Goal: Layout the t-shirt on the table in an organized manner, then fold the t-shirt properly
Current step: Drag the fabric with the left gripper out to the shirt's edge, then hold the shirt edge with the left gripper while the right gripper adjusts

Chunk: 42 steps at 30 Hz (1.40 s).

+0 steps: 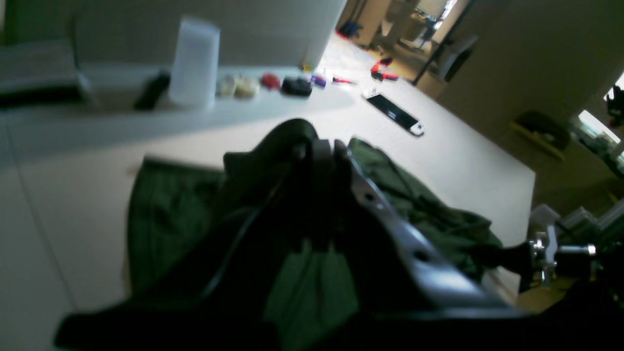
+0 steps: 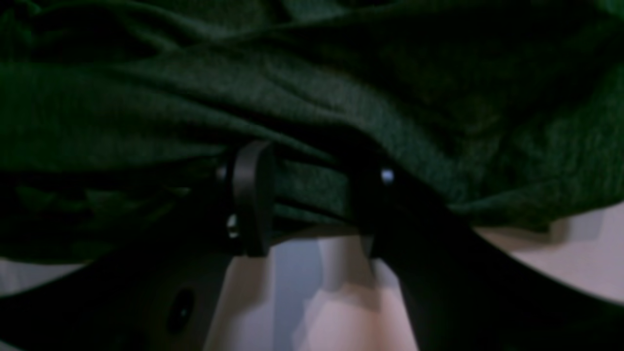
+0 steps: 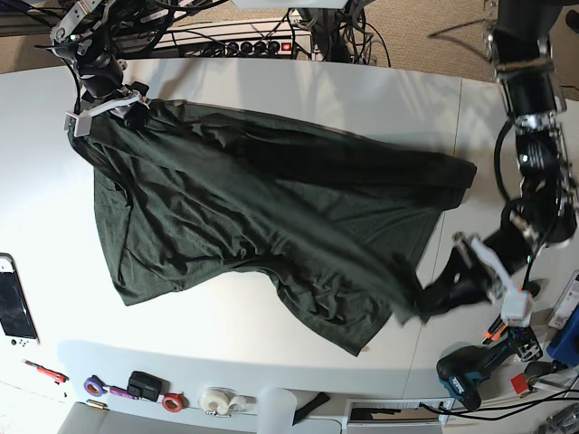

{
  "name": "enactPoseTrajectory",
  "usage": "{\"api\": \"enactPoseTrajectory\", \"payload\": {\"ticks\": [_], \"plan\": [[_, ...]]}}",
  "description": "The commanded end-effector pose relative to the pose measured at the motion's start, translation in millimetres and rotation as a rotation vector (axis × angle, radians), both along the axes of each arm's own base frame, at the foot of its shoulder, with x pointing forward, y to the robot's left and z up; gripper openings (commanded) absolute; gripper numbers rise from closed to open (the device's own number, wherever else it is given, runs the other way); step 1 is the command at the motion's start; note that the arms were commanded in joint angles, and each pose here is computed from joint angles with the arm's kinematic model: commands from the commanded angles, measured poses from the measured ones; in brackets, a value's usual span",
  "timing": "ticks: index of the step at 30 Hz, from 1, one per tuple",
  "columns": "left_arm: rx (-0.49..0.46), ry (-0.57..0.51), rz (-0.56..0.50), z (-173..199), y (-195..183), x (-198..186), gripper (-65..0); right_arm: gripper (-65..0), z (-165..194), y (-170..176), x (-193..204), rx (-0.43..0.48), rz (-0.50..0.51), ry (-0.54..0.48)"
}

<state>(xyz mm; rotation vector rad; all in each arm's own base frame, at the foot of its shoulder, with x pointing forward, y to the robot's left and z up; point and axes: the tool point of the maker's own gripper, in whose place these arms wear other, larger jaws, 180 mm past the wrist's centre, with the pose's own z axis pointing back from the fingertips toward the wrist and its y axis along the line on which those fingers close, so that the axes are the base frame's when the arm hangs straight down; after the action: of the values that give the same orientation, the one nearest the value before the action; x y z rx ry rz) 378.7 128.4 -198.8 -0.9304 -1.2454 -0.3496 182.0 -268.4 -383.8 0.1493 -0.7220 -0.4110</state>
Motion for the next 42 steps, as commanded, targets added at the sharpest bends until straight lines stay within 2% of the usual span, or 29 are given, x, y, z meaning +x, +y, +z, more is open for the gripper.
{"api": "enactPoseTrajectory", "payload": {"ticks": [1, 12, 22, 31, 34, 36, 40, 42], "plan": [[-0.027, -0.053, 0.013, 17.5, 8.6, -0.2, -65.0, -38.5, 4.5, -2.8, 1.1, -0.016, 0.004, -0.01], [-0.009, 0.136, 0.12, -48.4, 48.3, -42.4, -65.0, -38.5, 4.4, -2.8, 1.0, -0.016, 0.004, -0.01], [-0.011, 0.277, 0.117, -93.6, 44.2, -79.7, -65.0, -38.5, 4.3, -2.7, 0.9, -0.016, 0.004, -0.009], [-0.016, 0.312, 0.119, -106.4, 37.8, -88.3, -64.6, -38.4, 1.8, -1.5, -1.9, -0.011, 0.01, 0.012], [-0.021, 0.312, 0.12, -106.4, 36.9, -88.2, -47.7, -38.4, 1.3, -2.4, -2.4, -0.017, 0.009, 0.016], [-0.022, 0.312, 0.12, -106.6, 36.3, -88.2, -40.6, -38.4, 2.5, -3.1, -1.1, -0.02, 0.006, 0.006], [-0.023, 0.311, 0.12, -106.4, 36.4, -88.1, -39.0, -38.4, 6.8, -3.8, 3.4, -0.024, 0.004, -0.027], [-0.023, 0.311, 0.12, -106.3, 36.4, -88.1, -39.0, -38.4, 10.0, 0.5, 6.1, -0.023, 0.038, -0.046]]}}
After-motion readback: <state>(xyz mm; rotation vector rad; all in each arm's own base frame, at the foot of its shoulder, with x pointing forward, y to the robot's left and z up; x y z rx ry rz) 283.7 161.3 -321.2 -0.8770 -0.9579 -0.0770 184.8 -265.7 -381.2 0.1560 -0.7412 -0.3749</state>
